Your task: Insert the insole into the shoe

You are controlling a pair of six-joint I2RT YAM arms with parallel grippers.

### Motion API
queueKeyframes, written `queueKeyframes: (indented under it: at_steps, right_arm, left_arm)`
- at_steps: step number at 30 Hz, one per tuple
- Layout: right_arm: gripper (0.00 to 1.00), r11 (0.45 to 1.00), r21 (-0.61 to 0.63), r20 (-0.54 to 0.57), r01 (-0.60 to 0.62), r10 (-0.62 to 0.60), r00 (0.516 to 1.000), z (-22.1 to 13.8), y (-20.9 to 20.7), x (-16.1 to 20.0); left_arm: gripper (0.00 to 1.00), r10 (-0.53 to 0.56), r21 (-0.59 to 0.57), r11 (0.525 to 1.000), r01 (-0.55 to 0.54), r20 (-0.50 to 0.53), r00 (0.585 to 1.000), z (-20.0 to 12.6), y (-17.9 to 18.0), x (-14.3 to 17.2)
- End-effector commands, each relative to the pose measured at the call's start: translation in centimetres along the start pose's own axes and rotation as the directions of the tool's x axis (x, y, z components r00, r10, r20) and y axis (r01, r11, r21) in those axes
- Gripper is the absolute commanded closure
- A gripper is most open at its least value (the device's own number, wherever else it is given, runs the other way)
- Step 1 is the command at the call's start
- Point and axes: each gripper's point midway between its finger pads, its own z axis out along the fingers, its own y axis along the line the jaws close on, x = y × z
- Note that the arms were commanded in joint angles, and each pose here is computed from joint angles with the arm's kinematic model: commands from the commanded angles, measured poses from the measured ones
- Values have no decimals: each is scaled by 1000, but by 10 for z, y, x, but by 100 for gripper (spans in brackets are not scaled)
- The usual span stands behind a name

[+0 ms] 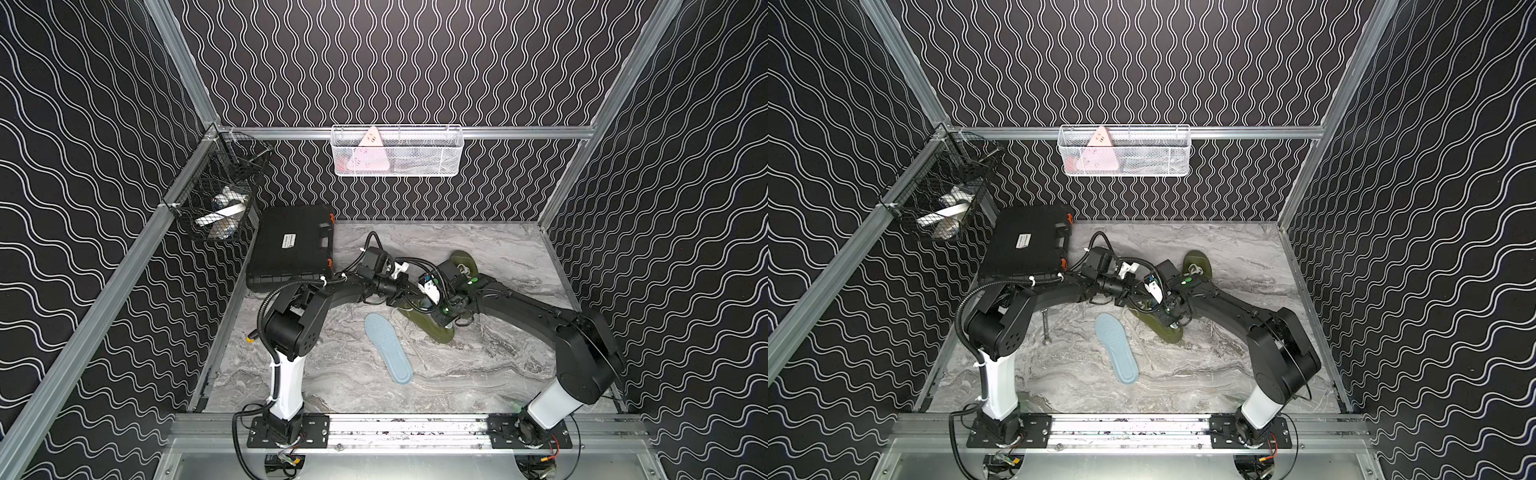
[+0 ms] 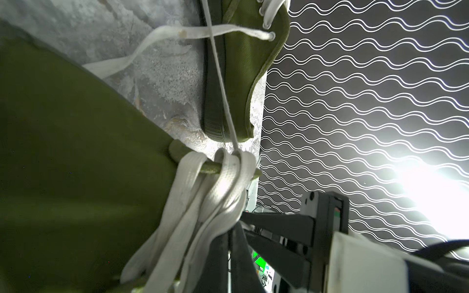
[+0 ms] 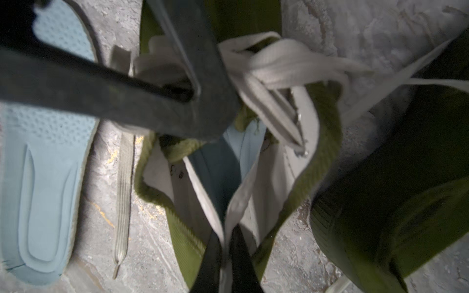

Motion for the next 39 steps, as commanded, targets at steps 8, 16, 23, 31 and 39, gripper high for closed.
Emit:
queueKeyframes:
  at_steps: [8,16,23,31,39]
  right_arm:
    - [97,998,-8,71,65,-64,995,17,2,-15]
    - [82,999,36,54,25,-27,998,20,-5,1]
    - [30,999,27,58,-36,34,998,-15,-5,9]
    - [13,980,50,90,-194,189,978,-47,-11,15]
    - [22,791,88,176,-606,586,791,-70,-30,10]
  left_arm:
    - [100,18,38,999,-17,-13,1000,-2,-10,4]
    - [100,21,31,999,-21,-9,1000,-4,-10,3]
    - [100,21,12,1000,-21,6,1000,-6,-7,0]
    - [100,10,1,1000,-10,44,999,-7,-3,-5]
    - [100,5,-64,998,6,160,987,-13,2,-12]
